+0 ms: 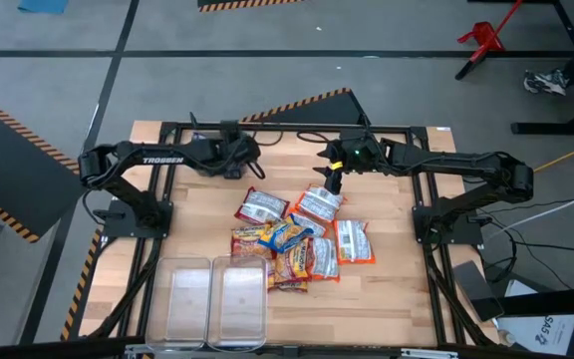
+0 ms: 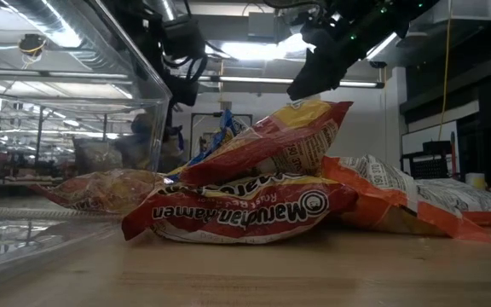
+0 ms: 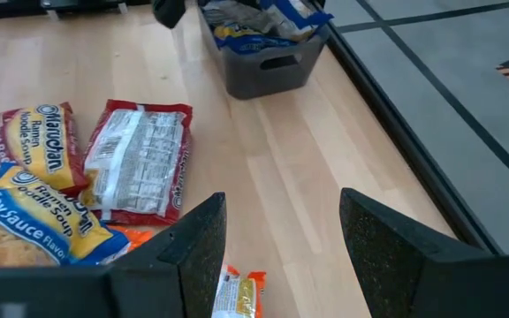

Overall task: Sort Maruchan noodles
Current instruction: Put the blue noodle pack into the black bin

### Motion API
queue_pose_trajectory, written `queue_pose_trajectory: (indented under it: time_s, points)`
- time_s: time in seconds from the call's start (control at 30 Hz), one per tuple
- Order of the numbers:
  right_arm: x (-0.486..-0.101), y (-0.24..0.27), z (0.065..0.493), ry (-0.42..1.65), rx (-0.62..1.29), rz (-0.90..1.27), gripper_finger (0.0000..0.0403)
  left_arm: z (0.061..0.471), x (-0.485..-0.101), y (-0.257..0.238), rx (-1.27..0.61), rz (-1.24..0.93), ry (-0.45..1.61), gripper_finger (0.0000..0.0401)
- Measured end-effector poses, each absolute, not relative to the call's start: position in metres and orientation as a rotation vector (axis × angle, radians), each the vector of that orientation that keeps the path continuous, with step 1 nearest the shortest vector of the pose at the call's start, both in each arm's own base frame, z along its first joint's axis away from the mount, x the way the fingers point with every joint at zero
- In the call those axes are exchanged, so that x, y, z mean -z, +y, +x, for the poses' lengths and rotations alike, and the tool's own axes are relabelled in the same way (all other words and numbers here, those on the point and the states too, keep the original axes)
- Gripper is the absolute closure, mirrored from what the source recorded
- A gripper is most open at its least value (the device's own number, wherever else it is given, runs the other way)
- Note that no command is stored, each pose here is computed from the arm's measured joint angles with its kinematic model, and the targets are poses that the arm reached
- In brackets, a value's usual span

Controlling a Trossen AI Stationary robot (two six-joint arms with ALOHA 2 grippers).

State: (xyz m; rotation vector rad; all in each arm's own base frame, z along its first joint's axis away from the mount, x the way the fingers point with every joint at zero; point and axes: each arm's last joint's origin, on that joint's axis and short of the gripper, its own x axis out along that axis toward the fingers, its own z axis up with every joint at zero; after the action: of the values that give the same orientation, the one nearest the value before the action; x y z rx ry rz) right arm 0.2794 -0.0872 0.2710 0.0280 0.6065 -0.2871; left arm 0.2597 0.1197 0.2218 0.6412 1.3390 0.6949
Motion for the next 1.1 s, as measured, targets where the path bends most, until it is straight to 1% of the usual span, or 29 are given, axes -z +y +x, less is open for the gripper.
queue_pose_trajectory:
  time_s: [0.1, 0.27, 0.37, 0.43, 0.53, 0.63, 0.73, 0.87, 1.1]
  points:
    - [-0.271, -0.087, 0.279, 0.607, 0.288, 0.028, 0.0196, 0.263, -0.222, 0.111, -0.708, 0.636, 1.312, 0.0200]
    - [-0.271, -0.087, 0.279, 0.607, 0.287, 0.027, 0.0196, 0.267, -0.225, 0.097, -0.813, 0.576, 1.232, 0.0195]
    - [-0.271, -0.087, 0.279, 0.607, 0.287, 0.027, 0.0196, 0.266, -0.225, 0.094, -0.845, 0.443, 1.176, 0.0195]
    - [-0.271, -0.087, 0.279, 0.607, 0.287, 0.027, 0.0196, 0.263, -0.224, 0.092, -0.883, 0.309, 1.136, 0.0195]
    - [-0.271, -0.087, 0.279, 0.607, 0.287, 0.027, 0.0196, 0.263, -0.227, 0.086, -0.941, 0.119, 1.025, 0.0195]
    - [-0.270, -0.087, 0.280, 0.609, 0.286, 0.022, 0.0196, 0.265, -0.233, 0.075, -0.967, -0.006, 0.916, 0.0195]
    - [-0.269, -0.088, 0.281, 0.614, 0.281, 0.008, 0.0196, 0.265, -0.234, 0.068, -0.993, -0.054, 0.870, 0.0195]
    - [-0.268, -0.088, 0.283, 0.596, 0.274, 0.001, 0.0196, 0.264, -0.234, 0.070, -1.020, -0.087, 0.857, 0.0195]
    - [-0.267, -0.089, 0.285, 0.601, 0.266, -0.020, 0.0196, 0.264, -0.234, 0.070, -1.082, -0.248, 0.767, 0.0195]
